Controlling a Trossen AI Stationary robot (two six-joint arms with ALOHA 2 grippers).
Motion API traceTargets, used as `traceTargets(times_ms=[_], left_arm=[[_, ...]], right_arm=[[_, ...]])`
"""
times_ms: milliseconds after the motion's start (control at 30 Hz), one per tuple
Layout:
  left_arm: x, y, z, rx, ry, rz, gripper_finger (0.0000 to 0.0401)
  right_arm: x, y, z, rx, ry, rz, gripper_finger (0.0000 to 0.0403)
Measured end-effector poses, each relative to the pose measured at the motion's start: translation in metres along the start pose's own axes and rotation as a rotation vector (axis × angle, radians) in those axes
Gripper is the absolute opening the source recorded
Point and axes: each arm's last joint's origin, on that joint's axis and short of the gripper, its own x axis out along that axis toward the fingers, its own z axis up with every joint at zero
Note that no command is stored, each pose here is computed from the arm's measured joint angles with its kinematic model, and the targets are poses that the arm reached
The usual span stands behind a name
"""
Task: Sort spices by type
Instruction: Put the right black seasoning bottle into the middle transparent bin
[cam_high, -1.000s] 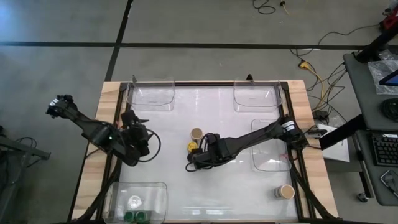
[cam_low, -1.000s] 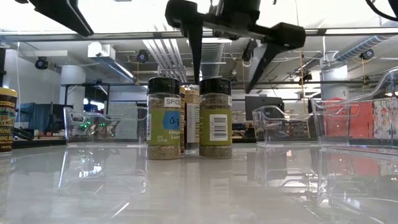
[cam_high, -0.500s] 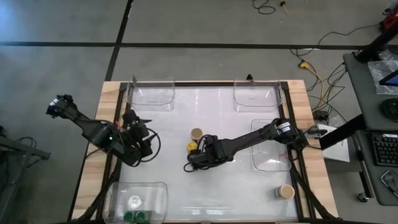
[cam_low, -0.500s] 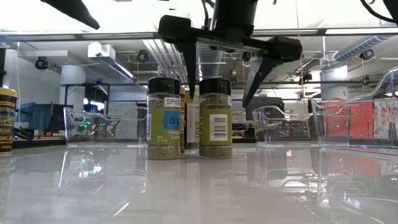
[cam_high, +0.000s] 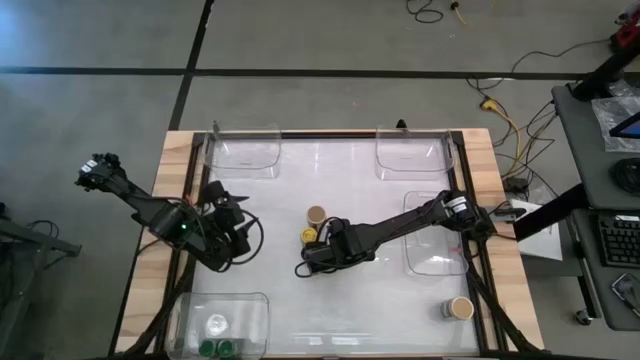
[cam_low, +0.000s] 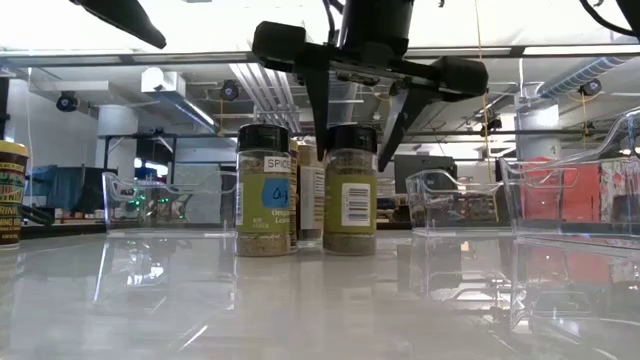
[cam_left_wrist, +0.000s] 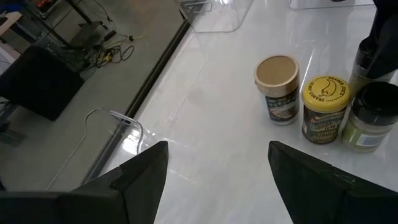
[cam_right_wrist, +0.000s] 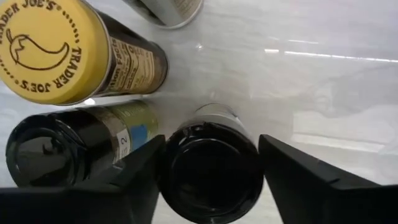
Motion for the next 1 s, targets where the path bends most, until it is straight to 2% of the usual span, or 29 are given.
traceTargets(times_ms=[167, 333, 433, 533, 633, 800, 900, 1000], left_arm=[[0.000, -0.001, 0.001, -0.007, -0.003, -0.004, 0.0261], [0.000, -0.001, 0.001, -0.013, -0.003, -0.013, 0.0261], [0.000, -0.001, 0.001, -0.014, 0.006, -0.027, 0.0261], [-0.001, -0.002, 0.000, -0.016, 0.028, -0.057, 0.0261], [-0.001, -0.003, -0.001, -0.018, 0.052, -0.091, 0.0261], [-0.003, -0.003, 0.001, -0.047, 0.069, -0.126, 0.0261], [-0.005, -0.002, 0.005, -0.067, 0.061, -0.134, 0.0261], [-0.009, 0.000, 0.010, -0.096, 0.052, -0.144, 0.0261]], right_arm=[[0.000, 0.000, 0.000, -0.010, 0.000, -0.003, 0.0208], [-0.001, 0.001, 0.000, -0.084, 0.005, 0.005, 0.0213], [-0.004, 0.002, 0.001, -0.154, 0.008, 0.012, 0.0214], [-0.014, 0.004, 0.002, -0.284, 0.024, 0.040, 0.0210], [-0.027, 0.007, 0.004, -0.444, 0.029, 0.083, 0.0208], [-0.048, 0.005, 0.001, -0.791, 0.035, 0.146, 0.0208], [-0.061, 0.004, -0.008, -1.062, 0.033, 0.202, 0.0207], [-0.068, 0.000, -0.024, -1.411, 0.022, 0.241, 0.0209]])
